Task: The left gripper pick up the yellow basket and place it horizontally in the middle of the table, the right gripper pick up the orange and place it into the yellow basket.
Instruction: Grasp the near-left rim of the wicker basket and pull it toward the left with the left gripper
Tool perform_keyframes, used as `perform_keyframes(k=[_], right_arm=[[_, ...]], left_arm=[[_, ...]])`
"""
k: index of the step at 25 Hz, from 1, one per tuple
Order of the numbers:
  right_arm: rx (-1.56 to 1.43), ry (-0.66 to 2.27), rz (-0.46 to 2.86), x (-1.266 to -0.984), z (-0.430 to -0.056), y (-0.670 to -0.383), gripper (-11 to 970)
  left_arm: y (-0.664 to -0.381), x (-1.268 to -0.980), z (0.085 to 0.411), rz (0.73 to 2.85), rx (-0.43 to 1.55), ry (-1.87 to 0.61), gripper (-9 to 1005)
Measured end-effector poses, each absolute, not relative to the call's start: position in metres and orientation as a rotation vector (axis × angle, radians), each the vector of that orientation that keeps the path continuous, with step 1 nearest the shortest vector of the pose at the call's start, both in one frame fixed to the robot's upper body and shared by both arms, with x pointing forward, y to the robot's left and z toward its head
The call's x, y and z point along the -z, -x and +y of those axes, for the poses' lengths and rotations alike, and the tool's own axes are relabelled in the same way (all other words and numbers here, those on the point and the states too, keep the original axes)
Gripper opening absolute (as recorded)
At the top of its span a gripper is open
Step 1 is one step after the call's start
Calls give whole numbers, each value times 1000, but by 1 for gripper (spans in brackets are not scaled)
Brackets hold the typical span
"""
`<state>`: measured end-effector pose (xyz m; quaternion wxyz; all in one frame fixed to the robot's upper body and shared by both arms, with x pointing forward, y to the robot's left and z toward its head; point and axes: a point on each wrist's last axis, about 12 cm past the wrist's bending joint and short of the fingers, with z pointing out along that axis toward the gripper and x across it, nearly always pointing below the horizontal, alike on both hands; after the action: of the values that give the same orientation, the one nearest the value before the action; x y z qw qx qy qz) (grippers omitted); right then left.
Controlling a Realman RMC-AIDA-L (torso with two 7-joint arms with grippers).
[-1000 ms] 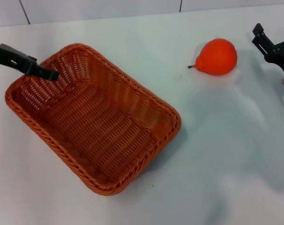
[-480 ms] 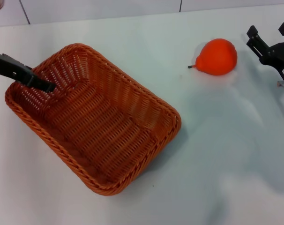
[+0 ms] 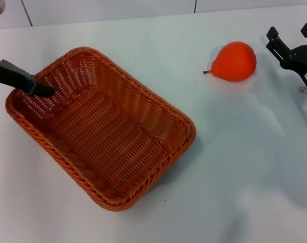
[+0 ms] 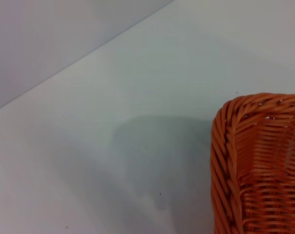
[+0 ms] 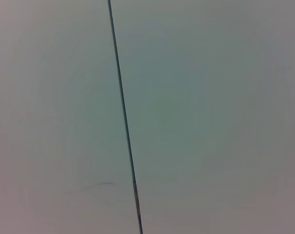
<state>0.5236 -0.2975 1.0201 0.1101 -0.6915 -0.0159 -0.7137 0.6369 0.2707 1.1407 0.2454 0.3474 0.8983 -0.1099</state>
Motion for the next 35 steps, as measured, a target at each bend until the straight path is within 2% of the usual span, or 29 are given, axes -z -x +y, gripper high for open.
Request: perform_keyframes(k=[8,13,19,26,35], right_arm=[[2098,2031,-47,-1021,-297,-524,946],[2098,2031,-47,-1020,-297,-524,947],[2096,2031,-46,-1020,-297,-523,947],[2093,2026,-51,-1020,-296,-523,947],[2085,2015,-50,-1021,-295,-525,947]], left_arm=[[-635,-1141,273,2453,300,-951,361],[-633,-1141,273,2463,315,-945,217],[-634,-1148,276,2519,387,-821,215],[-631,-1156,296,2568,526,-553,201],[-613,-1149,323,2559,760,-291,174]])
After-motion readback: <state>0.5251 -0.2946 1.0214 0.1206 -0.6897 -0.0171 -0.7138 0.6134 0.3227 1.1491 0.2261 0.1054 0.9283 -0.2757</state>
